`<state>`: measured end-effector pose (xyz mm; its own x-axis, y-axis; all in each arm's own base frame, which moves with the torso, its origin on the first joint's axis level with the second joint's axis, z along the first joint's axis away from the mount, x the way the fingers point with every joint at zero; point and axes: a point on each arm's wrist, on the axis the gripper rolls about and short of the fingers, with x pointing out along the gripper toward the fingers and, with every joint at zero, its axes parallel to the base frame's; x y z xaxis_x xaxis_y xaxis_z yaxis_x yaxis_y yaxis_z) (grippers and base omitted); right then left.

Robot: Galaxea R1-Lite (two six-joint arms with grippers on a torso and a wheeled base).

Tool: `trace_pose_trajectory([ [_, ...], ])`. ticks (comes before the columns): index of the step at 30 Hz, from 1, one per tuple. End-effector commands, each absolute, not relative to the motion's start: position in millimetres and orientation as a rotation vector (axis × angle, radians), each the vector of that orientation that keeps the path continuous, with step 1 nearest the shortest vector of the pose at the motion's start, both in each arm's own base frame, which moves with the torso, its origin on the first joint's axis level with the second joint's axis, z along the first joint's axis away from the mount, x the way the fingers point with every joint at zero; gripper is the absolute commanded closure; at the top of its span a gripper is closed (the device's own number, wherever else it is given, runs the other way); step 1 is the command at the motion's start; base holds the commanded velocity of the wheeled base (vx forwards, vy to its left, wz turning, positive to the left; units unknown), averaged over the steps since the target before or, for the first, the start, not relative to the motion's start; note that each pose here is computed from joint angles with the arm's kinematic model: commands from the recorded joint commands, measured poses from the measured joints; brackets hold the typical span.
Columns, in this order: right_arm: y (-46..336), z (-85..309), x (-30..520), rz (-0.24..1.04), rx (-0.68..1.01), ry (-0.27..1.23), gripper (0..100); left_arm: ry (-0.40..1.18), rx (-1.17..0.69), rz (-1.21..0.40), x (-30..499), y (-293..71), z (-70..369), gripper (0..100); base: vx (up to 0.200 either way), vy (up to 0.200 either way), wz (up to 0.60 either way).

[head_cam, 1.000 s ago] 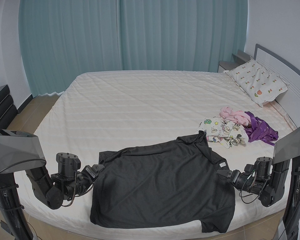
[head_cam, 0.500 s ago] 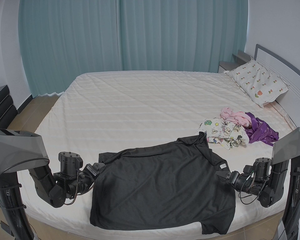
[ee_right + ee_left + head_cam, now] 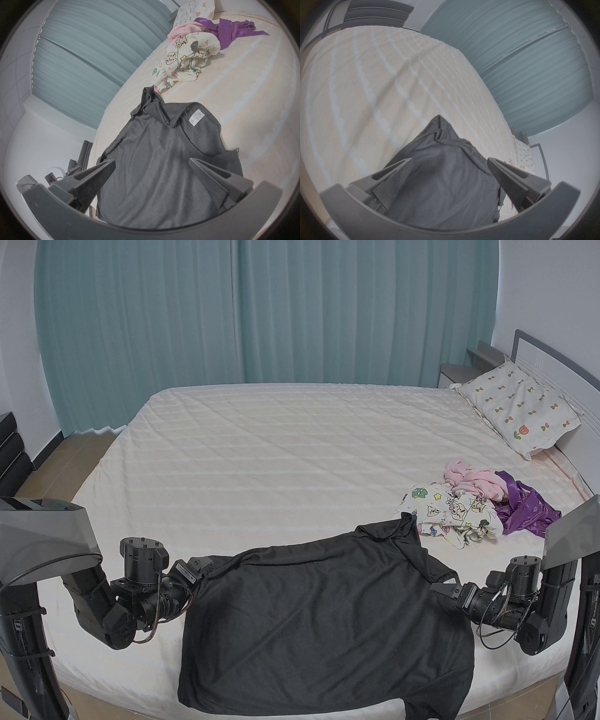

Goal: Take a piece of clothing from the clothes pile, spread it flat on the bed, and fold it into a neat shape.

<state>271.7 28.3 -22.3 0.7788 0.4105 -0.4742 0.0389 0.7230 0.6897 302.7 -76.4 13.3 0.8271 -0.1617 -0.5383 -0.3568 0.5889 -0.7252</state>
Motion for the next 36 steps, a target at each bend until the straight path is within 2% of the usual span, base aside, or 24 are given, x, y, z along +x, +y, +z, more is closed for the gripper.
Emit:
trace_pose_trajectory([
  [1, 28.4, -20.8, 272.4, 0.228, 0.744, 0.646, 0, 0.588, -0.95, 0.119, 316.4, -80.0, 10.0, 0, 0.0, 0.0, 0.0],
  [12, 31.5, -21.8, 270.2, 0.23, 0.742, 0.659, 0, 0.551, -0.903, 0.134, 364.8, -89.2, -4.5, 0, 0.0, 0.0, 0.0],
  [15, 31.1, -22.6, 270.2, 0.228, 0.743, 0.661, 0, 0.59, -0.879, 0.181, 378.3, -93.2, -10.8, 0, 0.0, 0.0, 0.0],
  [25, 31.5, -22.7, 269.8, 0.227, 0.742, 0.663, 0, 0.635, -0.857, 0.189, 380.4, -100.6, -19.1, 0, 0.0, 0.0, 0.0],
  [33, 31.0, -22.7, 269.8, 0.224, 0.743, 0.661, 0, 0.638, -0.765, 0.185, 388.8, -103.0, -27.5, 0, 0.0, 0.0, 0.0],
  [34, 31.0, -22.7, 269.8, 0.224, 0.743, 0.661, 0, 0.639, -0.761, 0.182, 389.6, -103.8, -26.9, 100, 0.0, 0.0, 0.0],
  [36, 31.0, -22.3, 269.9, 0.225, 0.742, 0.66, 0, 0.644, -0.755, 0.191, 394.3, -104.4, -27.1, 100, 0.0, 0.0, 0.0],
])
